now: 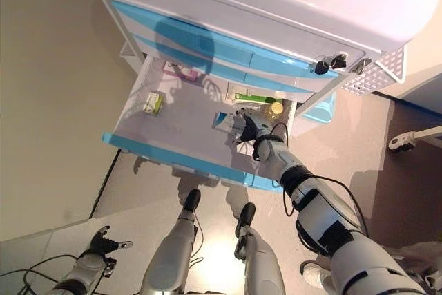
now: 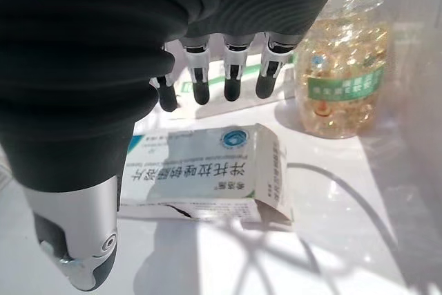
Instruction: Open the drawer and pick up the medicine
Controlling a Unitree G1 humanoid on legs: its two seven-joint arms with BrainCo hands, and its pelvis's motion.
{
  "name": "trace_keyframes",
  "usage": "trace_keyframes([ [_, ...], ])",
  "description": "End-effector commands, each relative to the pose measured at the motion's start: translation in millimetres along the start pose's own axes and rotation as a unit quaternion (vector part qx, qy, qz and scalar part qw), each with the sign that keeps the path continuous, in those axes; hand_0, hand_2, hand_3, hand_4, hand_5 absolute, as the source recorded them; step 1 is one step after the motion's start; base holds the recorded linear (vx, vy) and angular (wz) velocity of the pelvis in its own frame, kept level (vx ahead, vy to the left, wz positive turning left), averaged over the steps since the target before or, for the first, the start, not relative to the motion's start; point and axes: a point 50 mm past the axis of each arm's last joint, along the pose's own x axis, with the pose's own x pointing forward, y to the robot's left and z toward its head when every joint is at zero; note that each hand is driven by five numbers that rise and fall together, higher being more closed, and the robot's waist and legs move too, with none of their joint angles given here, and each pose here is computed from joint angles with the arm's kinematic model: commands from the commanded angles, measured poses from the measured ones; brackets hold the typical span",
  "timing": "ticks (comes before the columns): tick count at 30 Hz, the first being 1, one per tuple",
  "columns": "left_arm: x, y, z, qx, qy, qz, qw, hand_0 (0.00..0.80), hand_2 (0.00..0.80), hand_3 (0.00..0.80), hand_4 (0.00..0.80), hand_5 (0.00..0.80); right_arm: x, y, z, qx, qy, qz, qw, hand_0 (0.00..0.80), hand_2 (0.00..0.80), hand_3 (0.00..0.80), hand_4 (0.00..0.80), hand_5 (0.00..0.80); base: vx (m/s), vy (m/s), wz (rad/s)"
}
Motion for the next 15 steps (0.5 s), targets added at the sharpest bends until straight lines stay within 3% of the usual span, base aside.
trace_keyframes([
  [1,1.0,5.5,-3.3,-0.004,0.011,0.013,1.000,0.000,0.000,0.000,0.000,0.000,10.9,-34.3,6.2,-0.013,-0.004,-0.058,0.998,0.000,0.000,0.000,0.000,0.000,0.000,0.000,0.00],
  [15,1.4,4.5,-0.3,-0.002,0.005,0.012,1.000,0.000,0.000,0.000,0.000,0.000,16.0,-36.6,11.8,-0.030,0.003,-0.057,0.998,0.000,0.000,0.000,0.000,0.000,-0.002,0.001,0.00],
])
